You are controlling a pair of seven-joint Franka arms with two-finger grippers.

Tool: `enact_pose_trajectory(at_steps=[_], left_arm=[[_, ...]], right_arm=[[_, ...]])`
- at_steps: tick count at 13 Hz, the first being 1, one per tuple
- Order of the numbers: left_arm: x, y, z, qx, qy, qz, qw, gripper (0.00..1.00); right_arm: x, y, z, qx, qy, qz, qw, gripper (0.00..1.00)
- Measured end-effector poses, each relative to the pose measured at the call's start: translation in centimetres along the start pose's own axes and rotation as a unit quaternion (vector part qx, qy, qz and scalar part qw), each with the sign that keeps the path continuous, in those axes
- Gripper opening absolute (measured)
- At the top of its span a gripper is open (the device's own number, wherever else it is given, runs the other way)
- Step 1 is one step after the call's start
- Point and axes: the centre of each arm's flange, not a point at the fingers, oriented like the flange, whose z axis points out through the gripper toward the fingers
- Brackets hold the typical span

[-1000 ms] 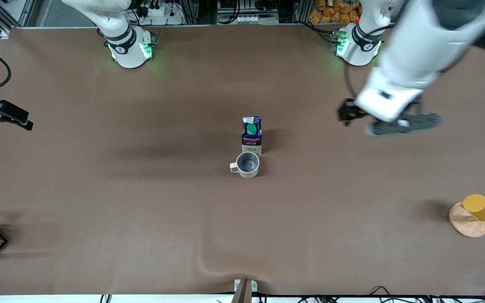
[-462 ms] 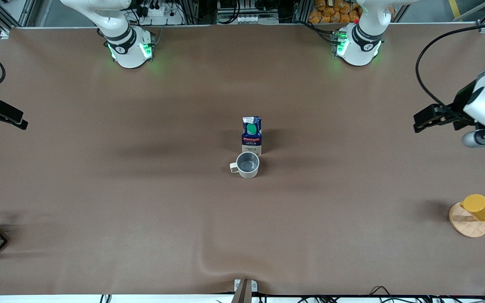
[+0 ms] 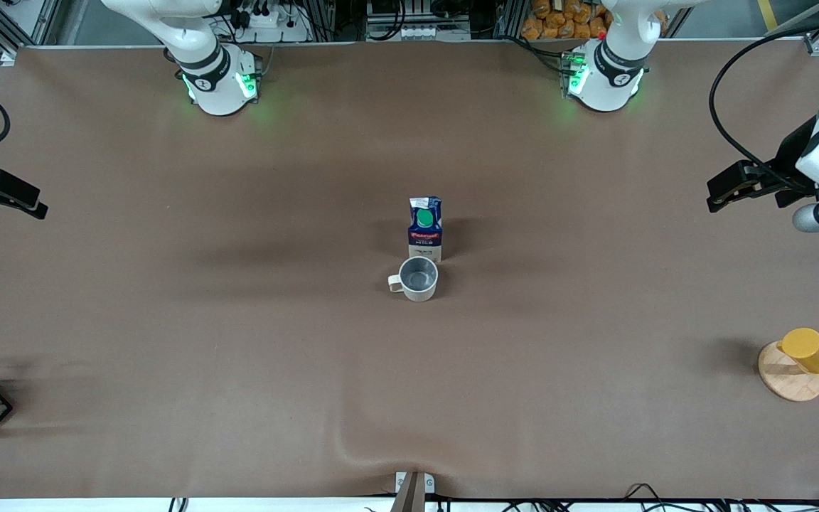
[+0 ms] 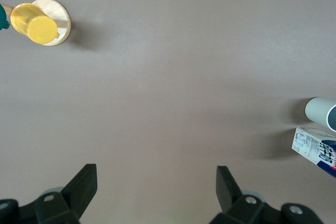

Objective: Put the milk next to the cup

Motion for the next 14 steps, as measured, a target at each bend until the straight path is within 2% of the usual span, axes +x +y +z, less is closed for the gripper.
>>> enact_pose_trajectory(at_steps=[5,10,14], left_arm=[[-0.2,-3.2,0.2,0.003,-0.005,-0.024,1.000,1.00],[-4.2,-2.7,-0.4,0.017,0.036,-0.024,0.999,1.00],[-5.0,-3.7,0.0,0.017,0.035,0.004,0.999,1.00]], right_arm=[[0.0,0.0,0.0,0.000,0.000,0.000,1.000,1.00],[0.0,0.2,0.0,0.000,0.000,0.002,1.000,1.00],[-0.1,0.5,0.1,0.000,-0.003,0.004,1.000,1.00]])
